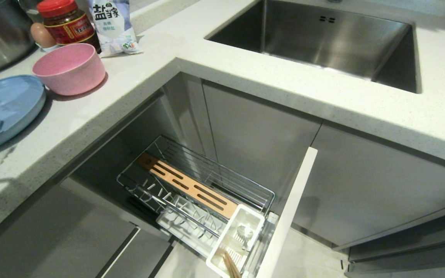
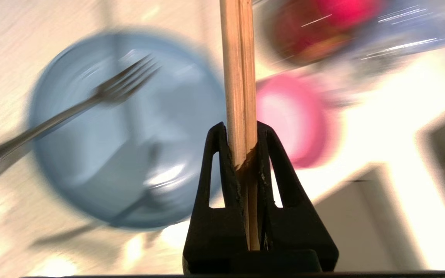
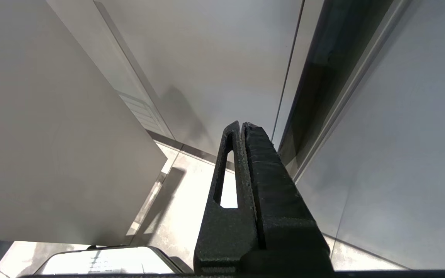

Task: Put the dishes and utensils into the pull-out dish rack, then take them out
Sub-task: Pick up the chopsticks and place it in the cupboard

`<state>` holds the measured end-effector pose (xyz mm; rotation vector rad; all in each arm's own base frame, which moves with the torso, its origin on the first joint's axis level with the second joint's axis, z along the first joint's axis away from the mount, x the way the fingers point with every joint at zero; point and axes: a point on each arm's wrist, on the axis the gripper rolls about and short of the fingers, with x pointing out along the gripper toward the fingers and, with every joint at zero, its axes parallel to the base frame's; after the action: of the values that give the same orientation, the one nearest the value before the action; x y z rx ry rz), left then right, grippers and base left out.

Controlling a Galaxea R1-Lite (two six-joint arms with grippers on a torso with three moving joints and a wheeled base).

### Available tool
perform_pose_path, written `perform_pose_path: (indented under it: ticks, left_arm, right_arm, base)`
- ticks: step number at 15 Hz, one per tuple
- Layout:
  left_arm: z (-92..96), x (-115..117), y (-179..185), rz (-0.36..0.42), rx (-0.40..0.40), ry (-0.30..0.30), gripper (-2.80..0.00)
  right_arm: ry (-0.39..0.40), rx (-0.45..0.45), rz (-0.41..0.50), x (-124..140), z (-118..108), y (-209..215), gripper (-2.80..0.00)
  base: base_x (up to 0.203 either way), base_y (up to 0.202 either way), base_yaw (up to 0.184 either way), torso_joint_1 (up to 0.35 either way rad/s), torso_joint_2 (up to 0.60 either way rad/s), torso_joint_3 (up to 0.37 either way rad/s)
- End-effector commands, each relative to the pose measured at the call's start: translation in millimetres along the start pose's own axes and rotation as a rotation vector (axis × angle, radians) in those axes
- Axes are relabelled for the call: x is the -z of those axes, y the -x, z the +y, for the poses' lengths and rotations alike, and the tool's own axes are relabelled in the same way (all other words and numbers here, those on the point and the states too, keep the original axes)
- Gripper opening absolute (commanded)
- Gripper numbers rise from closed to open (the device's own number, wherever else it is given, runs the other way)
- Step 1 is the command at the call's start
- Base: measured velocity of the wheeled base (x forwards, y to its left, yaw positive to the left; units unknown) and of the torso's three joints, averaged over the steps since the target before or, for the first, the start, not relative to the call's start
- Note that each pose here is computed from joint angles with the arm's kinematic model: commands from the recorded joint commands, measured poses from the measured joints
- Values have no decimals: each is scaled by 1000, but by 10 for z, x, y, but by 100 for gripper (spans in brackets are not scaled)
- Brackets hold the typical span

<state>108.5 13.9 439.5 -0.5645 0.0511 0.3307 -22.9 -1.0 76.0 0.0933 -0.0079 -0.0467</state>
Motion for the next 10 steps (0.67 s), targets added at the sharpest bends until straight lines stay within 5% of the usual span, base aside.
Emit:
perform_pose_path:
  ticks: [1,4,10]
  left_arm:
    - [-50,-95,383,-73,163,30,-280]
    - [-95,-66,541,-18,335,43,-280]
    - [-196,308,429,356,667,-31,-280]
  right_arm:
    - [-1,1,-5,0,0,3,-280]
    - [-1,1,-5,0,0,3,-280]
    - [-1,0,-5,0,0,3,-280]
  base:
    - [0,0,0,0,0,0]
    - [0,0,0,0,0,0]
    - [0,0,0,0,0,0]
